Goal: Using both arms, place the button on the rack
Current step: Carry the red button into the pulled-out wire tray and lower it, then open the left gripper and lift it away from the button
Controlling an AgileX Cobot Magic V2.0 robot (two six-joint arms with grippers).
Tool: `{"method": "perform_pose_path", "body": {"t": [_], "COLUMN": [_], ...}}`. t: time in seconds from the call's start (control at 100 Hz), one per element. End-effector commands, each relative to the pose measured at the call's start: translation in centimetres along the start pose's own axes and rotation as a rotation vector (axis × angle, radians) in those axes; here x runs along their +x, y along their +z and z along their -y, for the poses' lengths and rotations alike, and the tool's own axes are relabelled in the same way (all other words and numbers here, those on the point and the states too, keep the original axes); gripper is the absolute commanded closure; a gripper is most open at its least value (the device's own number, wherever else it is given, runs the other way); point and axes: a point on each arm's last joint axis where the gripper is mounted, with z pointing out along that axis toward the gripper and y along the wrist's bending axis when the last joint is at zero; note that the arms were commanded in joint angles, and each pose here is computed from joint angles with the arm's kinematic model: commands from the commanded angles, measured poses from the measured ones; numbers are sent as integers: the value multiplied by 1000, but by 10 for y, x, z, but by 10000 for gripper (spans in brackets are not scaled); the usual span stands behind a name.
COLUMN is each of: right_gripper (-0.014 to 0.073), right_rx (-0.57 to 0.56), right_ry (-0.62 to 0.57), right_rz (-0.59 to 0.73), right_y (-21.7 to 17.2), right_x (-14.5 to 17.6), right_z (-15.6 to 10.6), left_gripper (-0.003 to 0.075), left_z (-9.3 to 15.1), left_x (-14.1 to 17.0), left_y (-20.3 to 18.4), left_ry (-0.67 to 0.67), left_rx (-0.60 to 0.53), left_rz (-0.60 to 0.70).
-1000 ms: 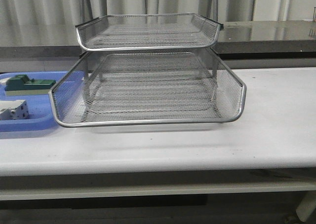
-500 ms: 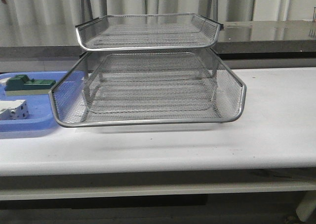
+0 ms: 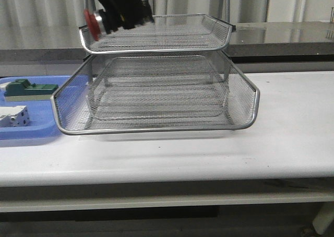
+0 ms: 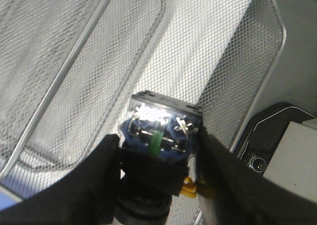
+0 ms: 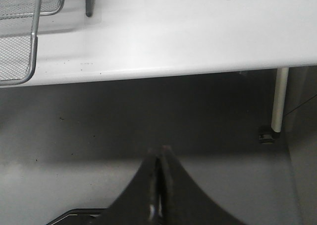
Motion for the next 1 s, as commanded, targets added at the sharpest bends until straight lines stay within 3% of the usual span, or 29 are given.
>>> {"method": "perform_pose_path", "body": {"t": [0.0,0.4,0.71,0.99], "right_gripper": [665,665,665,665], "right_rx": [-5,-5,-5,-5], "right_ry": [-5,-5,-5,-5], "right_rz": [83,83,83,83], "right_y": [-8,-8,-8,-8], "right_x": [-11,-11,-11,-11], "right_z": [-1,-1,-1,-1], "left_gripper": [603,578,263,241], "left_z": [7,5,4,4], "left_x": [-15,-18,-19,-19], "left_y": [-8,52,56,56], "left_ry": [17,15,16,16], "left_rx": [-20,18,9,9], "left_rz": [110,23,31,31]}}
